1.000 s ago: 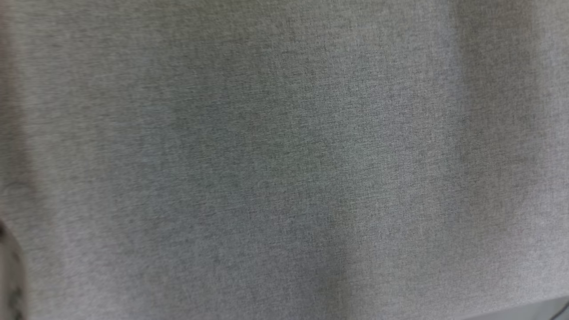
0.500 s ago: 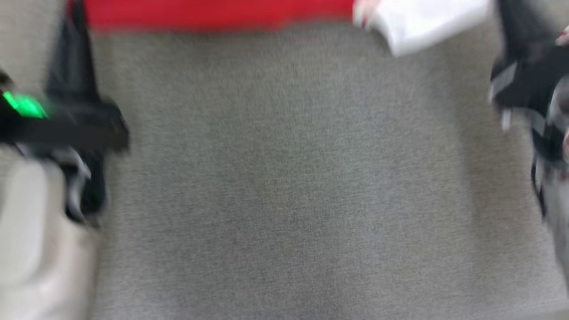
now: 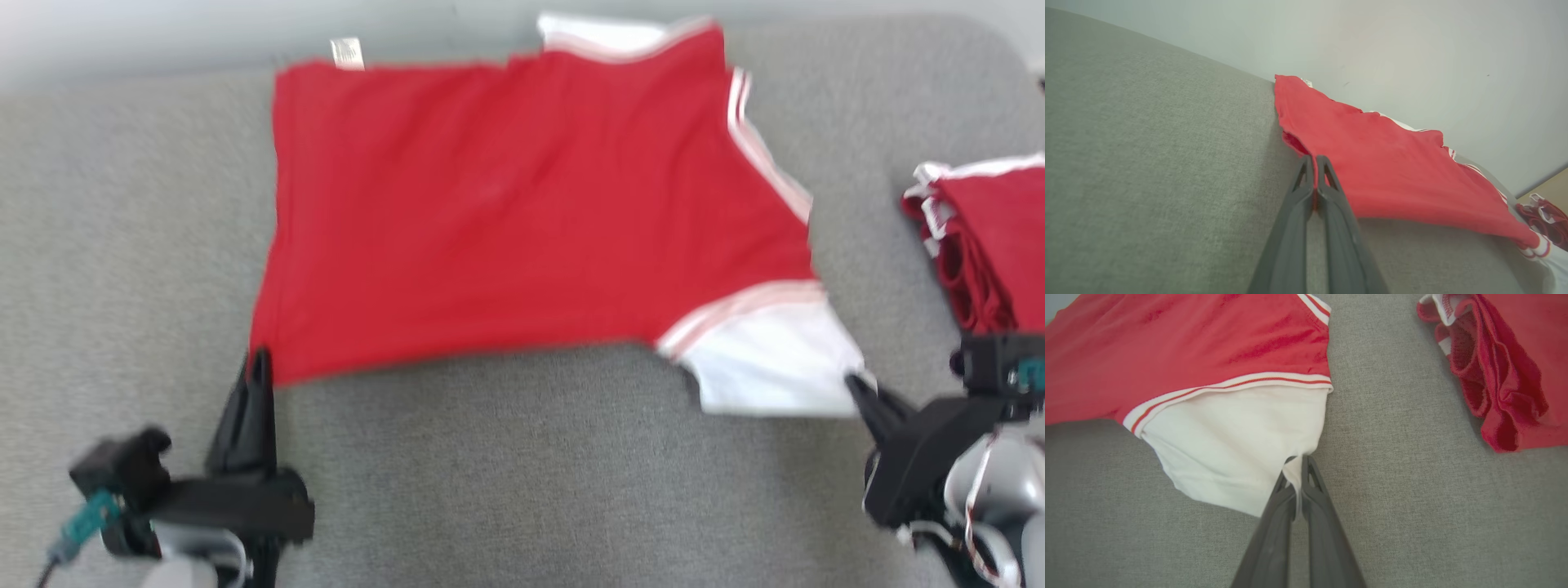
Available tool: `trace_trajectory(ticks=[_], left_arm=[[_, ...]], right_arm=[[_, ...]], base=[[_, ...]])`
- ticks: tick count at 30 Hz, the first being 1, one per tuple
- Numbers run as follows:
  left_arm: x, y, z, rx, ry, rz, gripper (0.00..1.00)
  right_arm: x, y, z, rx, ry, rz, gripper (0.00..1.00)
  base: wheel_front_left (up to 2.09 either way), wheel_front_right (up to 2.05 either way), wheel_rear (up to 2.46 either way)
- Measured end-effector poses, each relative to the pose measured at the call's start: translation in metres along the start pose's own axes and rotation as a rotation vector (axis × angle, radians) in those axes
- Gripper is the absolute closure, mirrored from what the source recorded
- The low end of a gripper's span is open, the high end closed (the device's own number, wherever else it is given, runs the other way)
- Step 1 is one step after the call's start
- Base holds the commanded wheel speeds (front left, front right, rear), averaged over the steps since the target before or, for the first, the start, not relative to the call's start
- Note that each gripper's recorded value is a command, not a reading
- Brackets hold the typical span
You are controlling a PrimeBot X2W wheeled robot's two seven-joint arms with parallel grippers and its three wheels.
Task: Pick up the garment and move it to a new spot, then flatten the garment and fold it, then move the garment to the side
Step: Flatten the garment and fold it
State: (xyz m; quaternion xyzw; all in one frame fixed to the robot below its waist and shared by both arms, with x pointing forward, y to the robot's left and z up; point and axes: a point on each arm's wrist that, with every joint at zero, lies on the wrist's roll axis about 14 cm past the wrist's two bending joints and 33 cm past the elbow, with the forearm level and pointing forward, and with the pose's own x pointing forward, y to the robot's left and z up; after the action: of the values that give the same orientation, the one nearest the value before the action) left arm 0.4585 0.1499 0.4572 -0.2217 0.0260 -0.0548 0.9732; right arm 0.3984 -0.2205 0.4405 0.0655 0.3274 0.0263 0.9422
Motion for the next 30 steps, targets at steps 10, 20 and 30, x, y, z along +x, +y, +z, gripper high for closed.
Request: trace_trajectory(ticks=[10,20,30], left_arm=[[-0.067,0.012,-0.006,0.026,0.049,0.077,1.0],[-0.103,0.013,-0.019,0.099,0.12,0.095,1.0],[-0.118,0.013,-0.042,0.131,0.216,0.11,1.0]], right_arm=[[-0.044,0.005,-0.036,0.014,0.087,-0.029,1.0],[-0.069,-0.001,-0.078,0.033,0.23,-0.063,1.0],[-0.08,-0.003,-0.107,0.063,0.353,-0.071,1.0]], base=[[0.0,0.0,0.0],[0.0,0.0,0.0],[0.0,0.0,0.0]])
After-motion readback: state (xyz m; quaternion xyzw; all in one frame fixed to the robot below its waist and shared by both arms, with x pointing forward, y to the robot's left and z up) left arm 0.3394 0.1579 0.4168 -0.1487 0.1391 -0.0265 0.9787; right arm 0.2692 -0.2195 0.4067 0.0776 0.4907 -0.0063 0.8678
